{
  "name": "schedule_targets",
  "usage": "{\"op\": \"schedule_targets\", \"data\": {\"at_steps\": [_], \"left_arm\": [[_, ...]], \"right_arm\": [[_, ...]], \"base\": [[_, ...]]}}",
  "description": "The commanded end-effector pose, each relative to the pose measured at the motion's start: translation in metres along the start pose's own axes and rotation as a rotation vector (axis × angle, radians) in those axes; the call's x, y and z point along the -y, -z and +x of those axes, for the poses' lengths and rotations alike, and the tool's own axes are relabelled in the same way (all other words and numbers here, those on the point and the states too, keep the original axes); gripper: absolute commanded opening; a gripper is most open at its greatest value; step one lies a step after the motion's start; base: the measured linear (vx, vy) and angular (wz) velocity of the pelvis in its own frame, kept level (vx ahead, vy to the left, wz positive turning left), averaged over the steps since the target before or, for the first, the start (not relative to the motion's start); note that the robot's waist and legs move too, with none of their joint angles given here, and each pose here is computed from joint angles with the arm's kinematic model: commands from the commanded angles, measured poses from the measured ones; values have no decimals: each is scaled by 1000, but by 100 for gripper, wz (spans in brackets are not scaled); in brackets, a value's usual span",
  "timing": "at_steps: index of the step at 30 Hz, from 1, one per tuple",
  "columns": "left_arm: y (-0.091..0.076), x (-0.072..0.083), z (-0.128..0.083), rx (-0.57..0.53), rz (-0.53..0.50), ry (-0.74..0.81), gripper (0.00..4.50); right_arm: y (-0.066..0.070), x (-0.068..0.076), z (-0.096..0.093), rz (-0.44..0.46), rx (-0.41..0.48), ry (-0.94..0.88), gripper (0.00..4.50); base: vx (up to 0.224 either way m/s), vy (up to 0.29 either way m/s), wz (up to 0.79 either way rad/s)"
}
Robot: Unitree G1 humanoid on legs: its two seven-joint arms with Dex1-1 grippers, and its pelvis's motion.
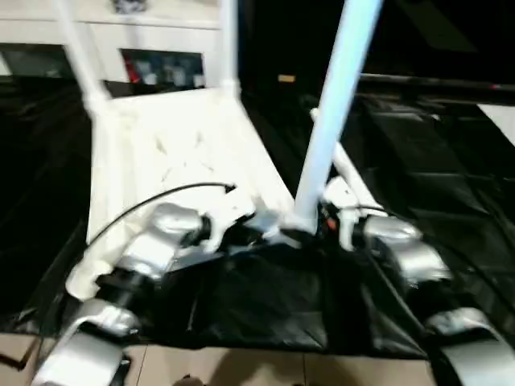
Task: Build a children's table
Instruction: Rotate leg to tighten
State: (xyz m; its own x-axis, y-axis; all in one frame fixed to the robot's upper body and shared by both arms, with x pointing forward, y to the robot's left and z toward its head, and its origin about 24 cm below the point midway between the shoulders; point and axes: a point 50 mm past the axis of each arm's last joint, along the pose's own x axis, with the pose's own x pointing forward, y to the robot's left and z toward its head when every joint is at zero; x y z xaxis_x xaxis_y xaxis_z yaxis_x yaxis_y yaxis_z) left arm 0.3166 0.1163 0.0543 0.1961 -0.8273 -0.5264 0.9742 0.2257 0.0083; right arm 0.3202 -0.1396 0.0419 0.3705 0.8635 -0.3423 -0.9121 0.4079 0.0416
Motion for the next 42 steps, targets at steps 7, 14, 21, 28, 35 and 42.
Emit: {"op": "schedule_targets", "data": {"at_steps": [7,14,21,28,35,42], "left_arm": [[-14,13,-2,61,64,197,0],[-15,11,-1,67,70,161,0],[-29,-8,13,137,-2,-102,0],[-39,-16,32,124,-74,-343,0],[-46,-2,49,136,-40,-313,0],[-41,4,40,157,-2,-207,0]], "right_arm": [[2,-23,-2,11,-36,-262,332],[3,-27,2,34,-28,-264,292],[7,-12,24,111,9,70,286],[9,0,54,263,3,462,284],[3,-8,67,252,52,428,357],[0,0,48,139,63,336,407]], "base": [[0,0,0],[0,0,0],[0,0,0],[0,0,0],[0,0,0],[0,0,0]]}}
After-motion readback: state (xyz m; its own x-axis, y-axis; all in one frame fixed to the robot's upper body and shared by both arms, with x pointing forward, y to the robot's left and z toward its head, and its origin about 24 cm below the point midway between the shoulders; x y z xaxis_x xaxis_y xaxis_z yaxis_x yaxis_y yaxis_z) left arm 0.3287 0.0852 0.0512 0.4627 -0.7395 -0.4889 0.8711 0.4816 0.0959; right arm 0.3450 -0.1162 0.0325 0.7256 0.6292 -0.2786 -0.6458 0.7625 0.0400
